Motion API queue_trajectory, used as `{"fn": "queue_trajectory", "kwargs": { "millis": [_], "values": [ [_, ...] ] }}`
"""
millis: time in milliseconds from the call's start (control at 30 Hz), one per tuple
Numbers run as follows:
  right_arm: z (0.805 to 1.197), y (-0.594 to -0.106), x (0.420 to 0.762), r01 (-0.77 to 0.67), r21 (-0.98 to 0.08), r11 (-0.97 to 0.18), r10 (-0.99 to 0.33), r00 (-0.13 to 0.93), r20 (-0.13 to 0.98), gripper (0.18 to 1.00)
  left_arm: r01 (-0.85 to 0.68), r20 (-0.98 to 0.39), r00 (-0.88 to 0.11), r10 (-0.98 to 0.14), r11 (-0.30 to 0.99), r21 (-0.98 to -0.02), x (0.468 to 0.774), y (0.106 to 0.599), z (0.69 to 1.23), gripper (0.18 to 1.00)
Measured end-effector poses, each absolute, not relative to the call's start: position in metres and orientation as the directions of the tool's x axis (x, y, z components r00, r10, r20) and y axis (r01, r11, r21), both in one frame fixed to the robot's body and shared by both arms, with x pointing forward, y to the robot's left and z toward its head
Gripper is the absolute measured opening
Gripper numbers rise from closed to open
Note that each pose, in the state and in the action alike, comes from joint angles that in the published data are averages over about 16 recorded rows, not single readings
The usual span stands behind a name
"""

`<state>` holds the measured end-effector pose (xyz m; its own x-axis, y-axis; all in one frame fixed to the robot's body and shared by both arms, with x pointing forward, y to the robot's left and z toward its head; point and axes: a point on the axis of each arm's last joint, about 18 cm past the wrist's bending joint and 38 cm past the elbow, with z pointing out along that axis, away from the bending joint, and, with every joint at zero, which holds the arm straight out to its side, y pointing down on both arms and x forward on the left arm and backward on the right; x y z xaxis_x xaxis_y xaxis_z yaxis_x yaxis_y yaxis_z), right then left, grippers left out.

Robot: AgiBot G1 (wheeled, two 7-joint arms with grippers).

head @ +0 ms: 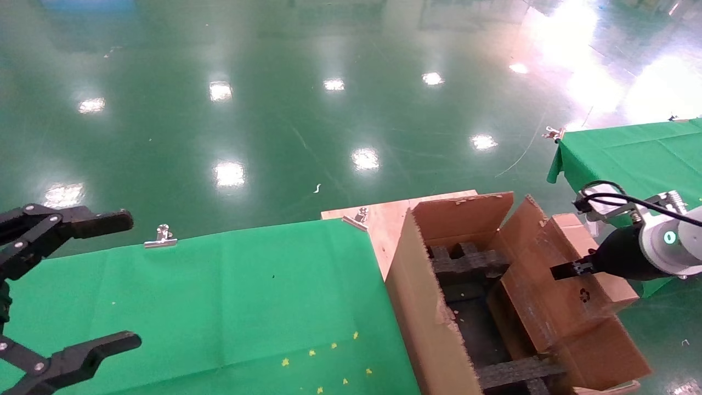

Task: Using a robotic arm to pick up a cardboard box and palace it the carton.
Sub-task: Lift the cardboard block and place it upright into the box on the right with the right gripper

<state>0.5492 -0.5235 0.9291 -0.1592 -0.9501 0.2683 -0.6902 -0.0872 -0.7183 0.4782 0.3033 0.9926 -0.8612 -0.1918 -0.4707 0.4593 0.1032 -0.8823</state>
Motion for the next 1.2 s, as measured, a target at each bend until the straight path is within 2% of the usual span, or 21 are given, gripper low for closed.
{"fn": "queue_trajectory", "kwargs": {
  "millis": [600,1200],
  "values": [
    [0.894,-0.514,0.573,-0.698,-0.709,-0.098,-0.945,-0.159,0.287,0.306,0.459,-0.471,-0.861,-0.192,0.103,-0.882,0.478,0.303,0.993,1.001],
    [0.832,-0.503,0.619,-0.723,-0.680,-0.122,-0.947,-0.120,0.297,0.305,0.459,-0.471,-0.861,-0.192,0.103,-0.882,0.478,0.303,0.993,1.001]
  ]
}}
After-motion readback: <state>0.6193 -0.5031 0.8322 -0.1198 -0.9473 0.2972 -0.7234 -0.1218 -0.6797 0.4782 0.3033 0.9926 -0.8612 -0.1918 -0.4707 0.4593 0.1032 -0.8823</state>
